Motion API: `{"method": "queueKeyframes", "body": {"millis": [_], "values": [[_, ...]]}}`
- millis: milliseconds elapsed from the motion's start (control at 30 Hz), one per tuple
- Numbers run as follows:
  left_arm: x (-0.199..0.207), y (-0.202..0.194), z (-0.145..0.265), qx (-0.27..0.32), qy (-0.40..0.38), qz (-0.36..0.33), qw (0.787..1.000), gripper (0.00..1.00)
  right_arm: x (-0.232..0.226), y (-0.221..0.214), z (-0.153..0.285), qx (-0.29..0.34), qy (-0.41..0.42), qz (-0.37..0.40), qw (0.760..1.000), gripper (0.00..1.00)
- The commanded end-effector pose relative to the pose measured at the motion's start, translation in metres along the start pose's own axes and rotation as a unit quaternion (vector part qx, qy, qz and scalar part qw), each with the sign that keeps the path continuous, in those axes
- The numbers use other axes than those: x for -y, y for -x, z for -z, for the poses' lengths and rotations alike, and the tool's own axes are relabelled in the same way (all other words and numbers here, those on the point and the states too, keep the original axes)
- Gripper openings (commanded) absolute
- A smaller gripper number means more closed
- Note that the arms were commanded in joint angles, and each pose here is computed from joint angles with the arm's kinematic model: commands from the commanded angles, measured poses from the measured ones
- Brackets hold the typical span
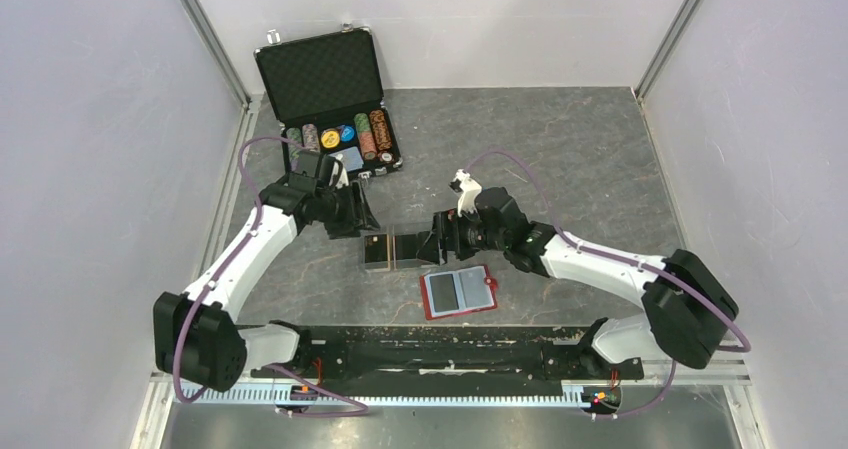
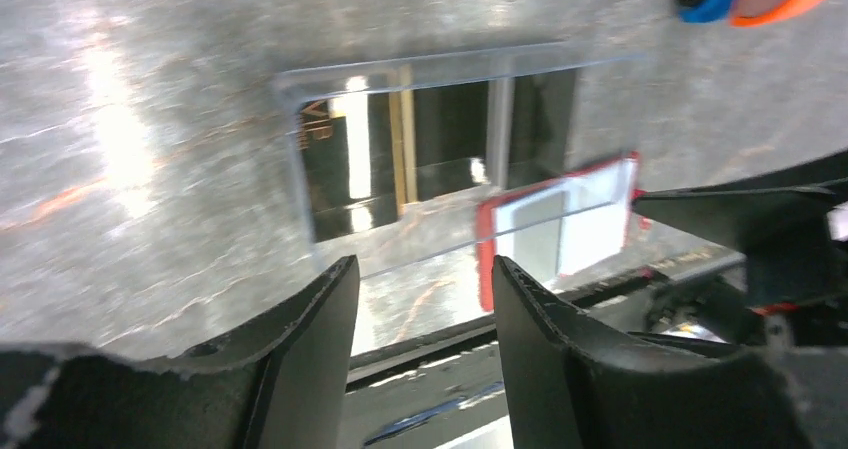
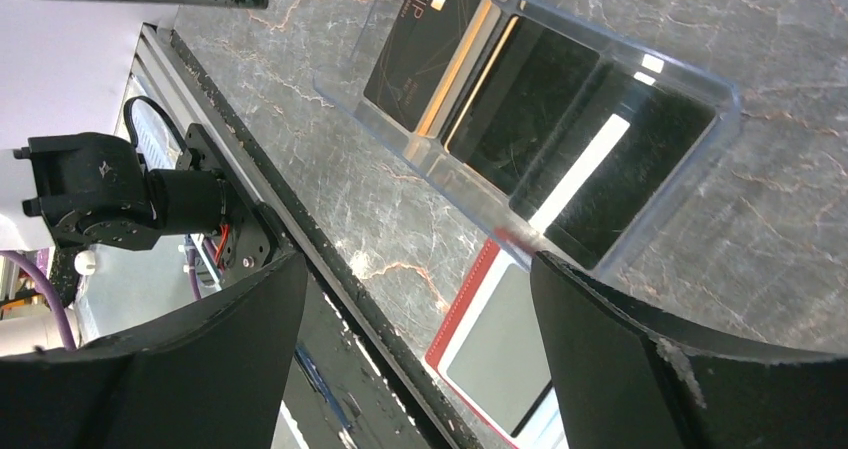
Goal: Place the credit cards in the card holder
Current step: Move the storage box to the center of the board.
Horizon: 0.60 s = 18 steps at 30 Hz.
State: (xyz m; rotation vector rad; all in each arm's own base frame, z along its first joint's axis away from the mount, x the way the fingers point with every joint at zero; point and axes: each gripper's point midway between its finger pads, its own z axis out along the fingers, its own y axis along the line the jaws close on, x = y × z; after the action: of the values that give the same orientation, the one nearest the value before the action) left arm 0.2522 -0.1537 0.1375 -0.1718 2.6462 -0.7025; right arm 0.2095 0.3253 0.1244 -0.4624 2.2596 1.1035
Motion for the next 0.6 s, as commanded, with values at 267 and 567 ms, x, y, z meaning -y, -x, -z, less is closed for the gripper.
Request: {"method": "queueKeyframes", "body": {"millis": [267,567], "values": [[-0.066,-0.02,-0.004,-0.06,0.156,-0.04,0.985,0.48,-0.029,0.006,-0.058,-0.027,0.055,-0.012,0.998,0.63],[-0.055,-0.043,-0.043,-0.098,0.095,-0.009,0.991,0.37,-0.024,-0.002,-0.085,-0.049,0.059,-0.028,0.997,0.51]]}}
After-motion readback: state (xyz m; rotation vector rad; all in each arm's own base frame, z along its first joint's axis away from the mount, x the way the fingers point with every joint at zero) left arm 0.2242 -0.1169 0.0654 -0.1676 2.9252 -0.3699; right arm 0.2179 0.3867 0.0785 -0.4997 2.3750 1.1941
